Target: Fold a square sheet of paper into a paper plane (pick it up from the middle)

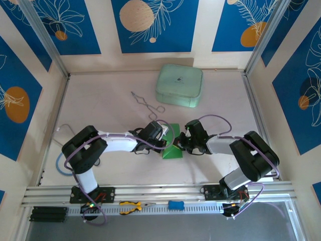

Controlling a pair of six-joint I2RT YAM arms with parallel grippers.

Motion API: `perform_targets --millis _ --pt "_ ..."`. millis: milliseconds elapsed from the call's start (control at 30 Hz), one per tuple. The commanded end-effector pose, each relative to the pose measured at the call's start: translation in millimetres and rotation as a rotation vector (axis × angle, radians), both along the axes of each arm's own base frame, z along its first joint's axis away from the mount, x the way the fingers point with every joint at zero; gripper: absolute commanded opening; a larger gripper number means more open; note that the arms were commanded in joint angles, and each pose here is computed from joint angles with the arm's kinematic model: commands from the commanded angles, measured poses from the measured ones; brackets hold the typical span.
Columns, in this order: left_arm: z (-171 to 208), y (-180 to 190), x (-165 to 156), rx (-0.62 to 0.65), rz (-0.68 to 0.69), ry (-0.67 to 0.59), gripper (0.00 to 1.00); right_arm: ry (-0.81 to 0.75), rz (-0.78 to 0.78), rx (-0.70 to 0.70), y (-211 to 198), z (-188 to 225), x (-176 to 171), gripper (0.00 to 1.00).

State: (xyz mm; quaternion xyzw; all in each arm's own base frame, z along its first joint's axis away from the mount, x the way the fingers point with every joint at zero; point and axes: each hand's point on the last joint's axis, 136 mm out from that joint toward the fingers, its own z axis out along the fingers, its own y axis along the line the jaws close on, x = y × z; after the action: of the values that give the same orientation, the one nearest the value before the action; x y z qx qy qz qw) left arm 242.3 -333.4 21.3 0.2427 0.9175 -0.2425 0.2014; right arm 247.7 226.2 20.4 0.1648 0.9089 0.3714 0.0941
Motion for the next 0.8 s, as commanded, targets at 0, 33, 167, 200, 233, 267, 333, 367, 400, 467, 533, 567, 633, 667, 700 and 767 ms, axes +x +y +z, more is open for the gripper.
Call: perform_targets --millis 0,33,167,200,233,267,333,367,400,467,533,567,633,667,700,767 --pt "-21 16 -10 0.081 -0.016 0.060 0.00 -0.071 0.025 0.052 5 23 13 0.00" --pt "-21 16 -10 0.081 -0.016 0.061 0.00 -0.071 0.025 0.057 4 22 13 0.00" --pt "-21 15 -10 0.080 -0.017 0.061 0.00 -0.042 -0.012 0.035 -9 6 12 0.00" --pt "-21 15 -9 0.079 -0.017 0.061 0.00 -0.036 -0.023 0.019 -13 1 12 0.00" --pt "-21 15 -10 0.079 -0.018 0.061 0.00 -0.019 -0.032 0.006 -18 -6 10 0.00" --pt "-21 15 -10 0.079 -0.019 0.061 0.00 0.002 -0.042 -0.006 -22 -12 8 0.00" --pt "-21 15 -10 0.078 -0.019 0.062 0.00 0.034 -0.061 -0.028 -28 -22 3 0.00" --pt "-21 15 -10 0.080 -0.018 0.064 0.00 0.046 -0.074 -0.041 -31 -26 1 0.00" --pt "-21 15 -10 0.080 -0.017 0.063 0.00 0.051 -0.081 -0.048 -33 -28 1 0.00" --pt "-22 15 -10 0.081 -0.018 0.065 0.00 0.052 -0.080 -0.040 -33 -27 1 0.00" --pt "-21 16 -10 0.083 -0.018 0.063 0.00 0.030 -0.069 -0.013 -29 -18 6 0.00" --pt "-21 16 -9 0.083 -0.016 0.062 0.00 0.011 -0.063 0.005 -26 -10 9 0.00" --pt "-21 17 -10 0.085 -0.016 0.063 0.00 -0.028 -0.050 0.036 -22 5 15 0.00" --pt "-22 17 -10 0.085 -0.017 0.064 0.00 -0.046 -0.043 0.060 -20 14 19 0.00" --pt "-21 17 -10 0.085 -0.017 0.064 0.00 -0.058 -0.038 0.079 -19 20 21 0.00" --pt "-21 17 -10 0.085 -0.016 0.064 0.00 -0.085 -0.031 0.096 -19 28 25 0.00"
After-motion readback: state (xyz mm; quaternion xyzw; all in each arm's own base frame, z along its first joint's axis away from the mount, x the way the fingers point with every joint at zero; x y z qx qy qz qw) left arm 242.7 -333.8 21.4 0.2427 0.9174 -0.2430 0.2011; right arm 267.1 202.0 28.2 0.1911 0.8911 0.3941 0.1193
